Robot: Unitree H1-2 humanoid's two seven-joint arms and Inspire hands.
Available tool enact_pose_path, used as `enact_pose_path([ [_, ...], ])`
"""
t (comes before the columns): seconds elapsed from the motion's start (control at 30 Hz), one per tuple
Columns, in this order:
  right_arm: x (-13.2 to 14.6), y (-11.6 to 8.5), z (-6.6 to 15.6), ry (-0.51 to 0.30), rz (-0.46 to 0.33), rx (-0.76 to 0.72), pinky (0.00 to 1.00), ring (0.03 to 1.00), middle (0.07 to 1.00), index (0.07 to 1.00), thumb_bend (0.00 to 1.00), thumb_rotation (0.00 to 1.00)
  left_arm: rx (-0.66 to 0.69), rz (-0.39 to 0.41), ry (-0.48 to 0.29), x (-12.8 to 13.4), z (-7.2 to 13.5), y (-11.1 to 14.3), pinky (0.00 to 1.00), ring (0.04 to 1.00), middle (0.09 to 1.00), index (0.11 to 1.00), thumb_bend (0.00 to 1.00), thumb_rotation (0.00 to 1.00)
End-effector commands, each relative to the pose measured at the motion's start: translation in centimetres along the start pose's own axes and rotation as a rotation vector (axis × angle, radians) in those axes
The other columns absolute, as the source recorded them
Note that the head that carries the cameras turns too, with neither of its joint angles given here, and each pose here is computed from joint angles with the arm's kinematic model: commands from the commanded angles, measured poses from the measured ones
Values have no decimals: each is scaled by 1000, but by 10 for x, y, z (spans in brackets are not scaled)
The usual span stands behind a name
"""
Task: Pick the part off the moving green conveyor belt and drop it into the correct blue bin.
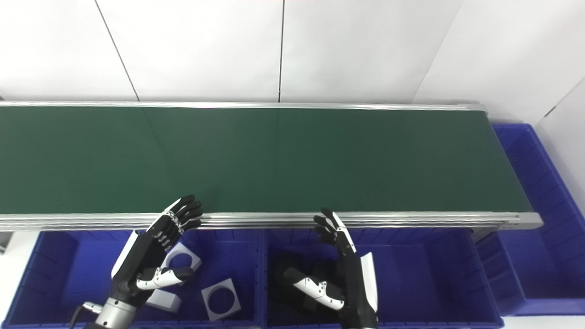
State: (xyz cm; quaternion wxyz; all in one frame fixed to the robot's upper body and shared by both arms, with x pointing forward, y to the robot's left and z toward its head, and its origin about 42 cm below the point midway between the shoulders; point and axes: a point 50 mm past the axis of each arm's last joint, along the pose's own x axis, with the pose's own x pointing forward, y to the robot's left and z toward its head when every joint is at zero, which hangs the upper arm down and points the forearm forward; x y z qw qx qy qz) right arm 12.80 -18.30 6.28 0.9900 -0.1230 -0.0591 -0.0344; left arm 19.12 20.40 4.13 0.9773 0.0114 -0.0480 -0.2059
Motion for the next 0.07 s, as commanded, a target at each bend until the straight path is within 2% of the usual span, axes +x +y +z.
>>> enact_pose_path([
  [0.0,4,0,9,-52,-2,12,733,774,825,887,875,575,46,-5,-67,2,13,2,865,909,916,900,963,422],
  [0.03,4,0,9,-54,-2,14,731,774,824,886,875,573,51,-8,-67,1,14,2,870,916,922,901,959,417],
])
